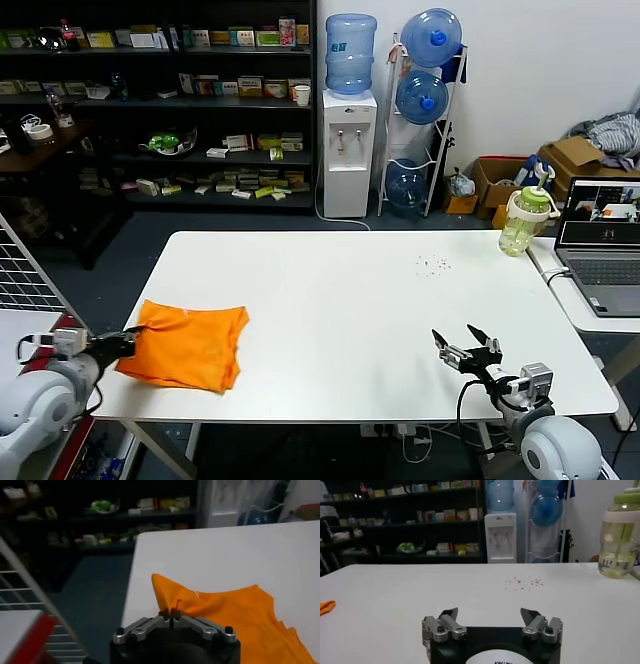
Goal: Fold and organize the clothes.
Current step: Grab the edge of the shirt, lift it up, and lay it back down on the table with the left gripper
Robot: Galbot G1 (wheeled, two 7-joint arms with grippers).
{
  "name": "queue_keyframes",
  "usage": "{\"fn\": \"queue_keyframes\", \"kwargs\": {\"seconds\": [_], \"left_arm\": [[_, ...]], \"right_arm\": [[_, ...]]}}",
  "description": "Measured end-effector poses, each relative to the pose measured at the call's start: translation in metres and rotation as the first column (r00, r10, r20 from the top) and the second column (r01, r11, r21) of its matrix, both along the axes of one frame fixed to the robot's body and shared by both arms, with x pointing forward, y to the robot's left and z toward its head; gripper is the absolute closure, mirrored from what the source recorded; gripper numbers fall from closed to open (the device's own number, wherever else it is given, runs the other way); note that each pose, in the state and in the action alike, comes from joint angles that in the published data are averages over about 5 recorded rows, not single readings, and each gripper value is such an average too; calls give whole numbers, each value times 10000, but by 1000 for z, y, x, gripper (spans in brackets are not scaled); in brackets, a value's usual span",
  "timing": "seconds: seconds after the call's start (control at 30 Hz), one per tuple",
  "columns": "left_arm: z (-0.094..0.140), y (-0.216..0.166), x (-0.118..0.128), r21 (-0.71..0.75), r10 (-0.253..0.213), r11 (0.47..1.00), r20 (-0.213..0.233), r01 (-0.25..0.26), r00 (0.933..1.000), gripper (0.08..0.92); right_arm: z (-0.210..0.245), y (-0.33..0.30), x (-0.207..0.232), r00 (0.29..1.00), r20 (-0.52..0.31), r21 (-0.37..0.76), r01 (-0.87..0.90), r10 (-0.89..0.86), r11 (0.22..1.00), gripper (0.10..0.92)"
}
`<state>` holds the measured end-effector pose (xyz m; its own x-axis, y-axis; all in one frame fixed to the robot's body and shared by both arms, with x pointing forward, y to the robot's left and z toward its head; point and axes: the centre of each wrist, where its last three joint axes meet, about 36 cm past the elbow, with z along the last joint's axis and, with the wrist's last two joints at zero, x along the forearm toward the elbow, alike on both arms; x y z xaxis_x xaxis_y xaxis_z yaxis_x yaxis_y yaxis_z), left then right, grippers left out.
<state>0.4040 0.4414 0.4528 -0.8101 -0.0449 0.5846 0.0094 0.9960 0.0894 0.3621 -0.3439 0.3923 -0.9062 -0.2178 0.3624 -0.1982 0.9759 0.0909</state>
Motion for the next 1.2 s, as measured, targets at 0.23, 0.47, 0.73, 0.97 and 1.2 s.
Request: {"fn": "queue_keyframes", "kwargs": {"seconds": [0.23,0.47,0.73,0.97,1.2], "left_arm": [[28,35,5,1253,819,9888,17,-815,9966,907],[47,15,7,845,840,9928,81,-843,9964,907],[47,-77,3,-1933,696,9783,-356,-752,9969,907],[23,-183,29,-4319,295,8983,-1256,-814,9916,907],[8,-289,66,-5425,-767,8394,-1769,-322,9812,907]], "right_arm": [[1,0,3,10000,49,-27,-19,19,10000,200],[3,5,2,10000,58,-70,43,-43,10000,200],[6,9,-9,9995,81,-183,297,-296,9994,200],[10,8,-27,9979,89,-216,650,-648,9976,200],[14,0,-38,9950,112,-297,995,-992,9946,200]]}}
